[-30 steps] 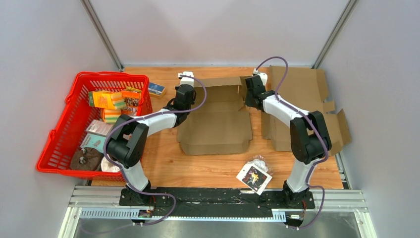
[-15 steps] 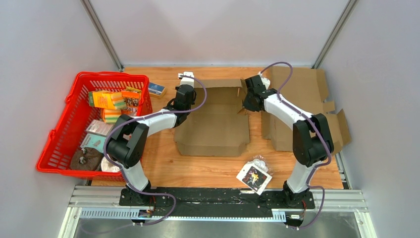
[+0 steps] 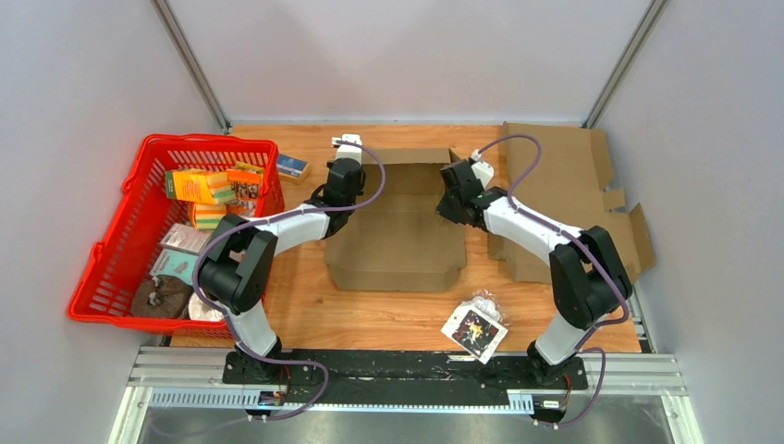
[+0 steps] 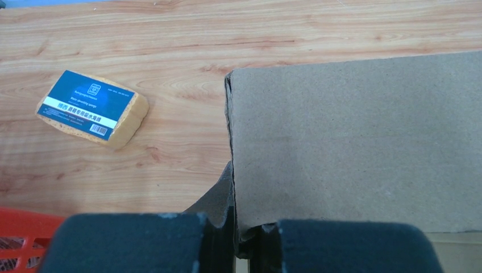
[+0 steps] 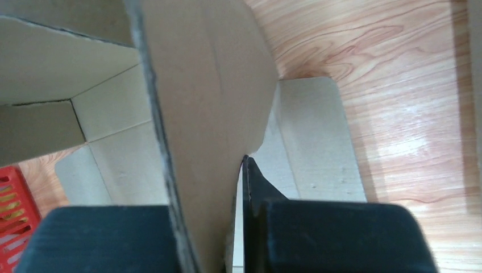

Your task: Fold the paper box

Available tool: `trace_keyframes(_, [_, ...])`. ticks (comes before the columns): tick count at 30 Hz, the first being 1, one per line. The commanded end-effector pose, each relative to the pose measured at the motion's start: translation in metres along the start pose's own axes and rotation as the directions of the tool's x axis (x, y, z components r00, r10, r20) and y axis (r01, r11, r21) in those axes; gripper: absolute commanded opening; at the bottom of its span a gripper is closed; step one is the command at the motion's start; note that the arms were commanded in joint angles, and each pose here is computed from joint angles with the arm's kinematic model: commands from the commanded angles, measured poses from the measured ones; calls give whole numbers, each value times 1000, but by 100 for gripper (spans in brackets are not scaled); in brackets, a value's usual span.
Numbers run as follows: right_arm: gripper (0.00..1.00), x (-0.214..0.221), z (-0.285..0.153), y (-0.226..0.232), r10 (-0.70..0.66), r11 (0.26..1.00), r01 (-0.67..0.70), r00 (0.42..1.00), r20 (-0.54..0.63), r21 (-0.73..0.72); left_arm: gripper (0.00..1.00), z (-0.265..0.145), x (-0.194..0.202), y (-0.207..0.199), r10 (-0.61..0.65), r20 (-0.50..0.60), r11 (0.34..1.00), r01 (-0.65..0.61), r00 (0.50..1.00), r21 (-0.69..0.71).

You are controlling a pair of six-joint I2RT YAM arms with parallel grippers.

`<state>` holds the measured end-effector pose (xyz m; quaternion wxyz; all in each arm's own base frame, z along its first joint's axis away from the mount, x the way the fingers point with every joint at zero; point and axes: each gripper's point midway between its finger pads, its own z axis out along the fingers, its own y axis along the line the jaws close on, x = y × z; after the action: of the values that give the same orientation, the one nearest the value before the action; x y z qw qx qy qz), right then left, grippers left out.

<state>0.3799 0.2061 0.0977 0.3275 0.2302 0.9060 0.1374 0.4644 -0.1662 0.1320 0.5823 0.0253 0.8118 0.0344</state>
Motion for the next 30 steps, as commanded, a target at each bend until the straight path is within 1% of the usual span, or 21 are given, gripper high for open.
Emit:
trace_keyframes(1, [14, 13, -6, 22, -40, 990, 35, 999, -31, -139, 0, -6, -3, 3, -5, 2, 1000, 5, 1000, 8])
trace_keyframes(2, [26, 7, -17, 30, -87, 977, 85, 996, -3, -194, 0, -6, -3, 3, -5, 2, 1000, 5, 1000, 8])
trace_keyframes(4, [38, 13, -28, 23, -229, 943, 226, 973, 17, -243, 0, -6, -2, 4, -3, 1, 1000, 3, 1000, 5])
trace_keyframes(5, [56, 3, -44, 20, -315, 910, 325, 946, 80, -257, 0, -5, -1, 4, 1, 0, 1000, -1, 1000, 0])
trace_keyframes(7, [67, -3, -58, 3, -380, 888, 398, 917, 121, -229, 0, -6, -2, 5, 2, 2, 1000, -2, 1000, -4])
trace_keyframes(8, [76, -11, -64, -12, -402, 889, 421, 906, 132, -181, 0, -6, -2, 6, 3, 2, 1000, -3, 1000, -6])
trace_keyframes(10, [81, -53, -83, -37, -335, 926, 362, 918, 211, -105, 0, -6, -2, 5, 3, 2, 1000, -3, 1000, -4])
trace_keyframes(11, [82, -65, -89, -47, -309, 938, 335, 924, 225, -87, 0, -6, -2, 5, 3, 2, 1000, -3, 1000, -1])
trace_keyframes(12, [82, -92, -93, -66, -268, 955, 292, 925, 270, -54, 0, -6, -3, 5, 3, 3, 1000, -3, 1000, 1])
trace_keyframes(13, [82, -101, -93, -69, -250, 958, 280, 926, 283, -69, 0, -5, -2, 5, 3, 1, 1000, -3, 1000, 2])
trace_keyframes(14, [82, -118, -94, -63, -240, 951, 289, 911, 335, -106, 0, -6, -3, 4, 2, 4, 1000, -2, 1000, 5])
trace_keyframes(16, [83, -149, -84, -69, -301, 936, 346, 878, 372, -59, 0, -6, -2, 4, 2, 1, 1000, -2, 1000, 7])
trace_keyframes(18, [83, -172, -71, -88, -354, 933, 354, 860, 367, 69, 0, -6, -2, 4, 3, 3, 1000, -3, 1000, 5])
trace_keyframes(19, [83, -171, -48, -99, -400, 916, 383, 863, 309, 117, 0, -7, -1, 4, 3, 3, 1000, -3, 1000, 5])
trace_keyframes(20, [82, -186, -42, -88, -414, 909, 404, 853, 319, 102, 0, -7, -2, 4, -2, 5, 1000, 2, 1000, 7])
trace_keyframes(22, [79, -186, -23, -74, -395, 913, 407, 875, 279, 14, 0, -7, -1, 3, -1, 3, 1000, 1, 1000, 11])
trace_keyframes(24, [58, -188, 2, -61, -379, 917, 396, 899, 218, -39, 0, -7, -2, 2, -6, 6, 1000, 6, 1000, 16])
trace_keyframes(25, [44, -184, 11, -51, -344, 926, 366, 918, 196, -94, 0, -7, -1, 2, -6, 4, 1000, 6, 1000, 16])
trace_keyframes(26, [35, -181, 27, -47, -327, 929, 351, 927, 181, -119, 0, -7, -1, 2, -6, 4, 1000, 6, 1000, 18])
trace_keyframes(28, [35, -183, 37, -32, -306, 924, 342, 930, 206, -172, 0, -7, -3, 2, -7, 8, 1000, 7, 1000, 18])
trace_keyframes(30, [33, -171, 48, -22, -318, 914, 354, 929, 191, -200, 0, -6, -3, 1, -7, 8, 1000, 7, 1000, 20])
